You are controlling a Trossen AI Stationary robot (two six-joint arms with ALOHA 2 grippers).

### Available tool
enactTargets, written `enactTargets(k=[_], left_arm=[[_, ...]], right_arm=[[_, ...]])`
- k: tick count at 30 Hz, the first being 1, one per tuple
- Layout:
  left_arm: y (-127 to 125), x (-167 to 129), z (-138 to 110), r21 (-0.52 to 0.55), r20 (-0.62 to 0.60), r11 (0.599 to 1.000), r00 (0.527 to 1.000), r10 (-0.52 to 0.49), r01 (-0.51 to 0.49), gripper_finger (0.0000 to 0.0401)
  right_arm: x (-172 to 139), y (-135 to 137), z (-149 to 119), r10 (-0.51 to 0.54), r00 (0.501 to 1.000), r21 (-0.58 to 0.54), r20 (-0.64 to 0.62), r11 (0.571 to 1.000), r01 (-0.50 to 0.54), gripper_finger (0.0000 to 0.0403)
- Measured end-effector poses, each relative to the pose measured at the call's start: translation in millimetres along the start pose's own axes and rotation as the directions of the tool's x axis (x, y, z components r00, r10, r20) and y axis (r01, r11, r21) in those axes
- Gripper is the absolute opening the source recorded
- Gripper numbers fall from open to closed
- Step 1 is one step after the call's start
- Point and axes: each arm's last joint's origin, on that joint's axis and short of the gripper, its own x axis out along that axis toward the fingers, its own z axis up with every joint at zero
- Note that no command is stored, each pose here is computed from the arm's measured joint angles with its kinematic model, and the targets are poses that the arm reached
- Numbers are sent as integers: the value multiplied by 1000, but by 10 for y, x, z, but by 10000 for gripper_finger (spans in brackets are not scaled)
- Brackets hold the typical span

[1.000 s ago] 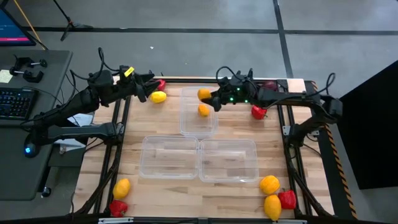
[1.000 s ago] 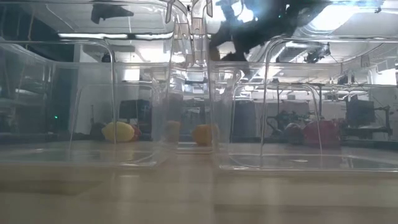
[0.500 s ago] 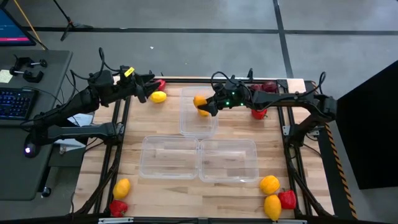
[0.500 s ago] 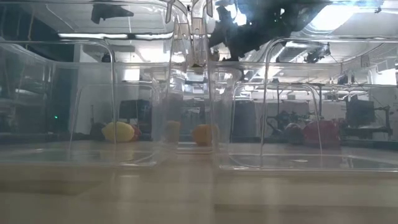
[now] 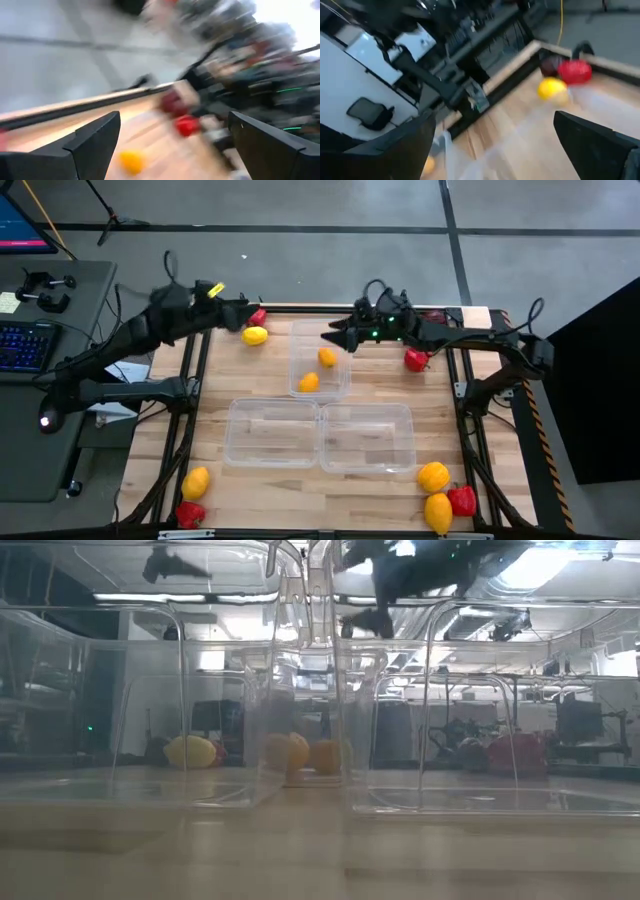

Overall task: Sort produce into baskets
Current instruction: Put the red apple into the bottom left transparent bin

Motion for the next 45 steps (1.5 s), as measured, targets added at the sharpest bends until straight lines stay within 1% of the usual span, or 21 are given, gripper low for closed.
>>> enactTargets(k=[2,3,4,6,7,9,10,14,15,18,21,23,27,30,33,36,38,43,45], left_arm=[[35,60,112,36,-90,986,982,167,-165,355],[68,112,154,62,-145,968,957,252,-245,355],[122,176,180,101,-203,941,919,338,-324,355],[290,327,191,197,-305,864,808,504,-464,355],[392,437,178,225,-348,828,751,561,-514,355],[599,657,108,262,-432,765,637,638,-588,355],[696,762,67,281,-460,740,591,663,-612,355],[1087,1128,-77,316,-515,641,441,735,-699,355],[1156,1208,-100,313,-514,623,424,746,-717,355],[1371,1400,-144,301,-484,580,403,777,-757,355],[1563,1556,-199,293,-484,559,384,786,-776,355],[1678,1616,-221,313,-488,538,353,798,-783,355],[1904,1699,-282,347,-506,485,275,818,-803,355],[2002,1720,-298,334,-522,467,252,815,-819,355],[2073,1749,-309,316,-527,456,246,814,-832,355],[2184,1784,-354,279,-589,478,245,770,-833,355],[2261,1812,-398,260,-625,482,235,744,-837,355],[2383,1877,-495,287,-648,467,190,738,-837,355],[2398,1896,-500,293,-639,468,193,744,-834,355]], right_arm=[[-51,8,64,5,999,-11,32,1000,-5,392],[-75,0,94,3,999,-12,44,1000,-2,392],[-91,-12,112,-3,999,-11,48,1000,3,392],[-114,-36,145,-12,998,-11,61,1000,12,392],[-124,-51,158,-17,998,-9,66,1000,18,392],[-132,-78,172,-29,997,-6,69,1000,29,392],[-135,-87,175,-33,997,-5,69,999,33,392],[-138,-93,180,-34,997,-6,70,999,35,392],[-137,-94,179,-34,997,-6,69,999,35,392],[-135,-87,174,-33,997,-7,67,999,33,392],[-134,-94,164,-39,998,-4,58,999,39,392],[-134,-100,154,-46,998,0,47,999,46,392],[-134,-108,141,-55,998,4,34,999,54,392],[-133,-113,135,-59,998,6,28,998,59,392],[-133,-113,135,-59,998,6,28,998,59,392],[-134,-113,136,-62,998,6,30,998,62,392],[-134,-114,135,-63,998,5,30,998,63,392],[-134,-119,128,-68,997,0,23,998,68,392],[-134,-122,124,-71,997,2,19,997,71,392]])
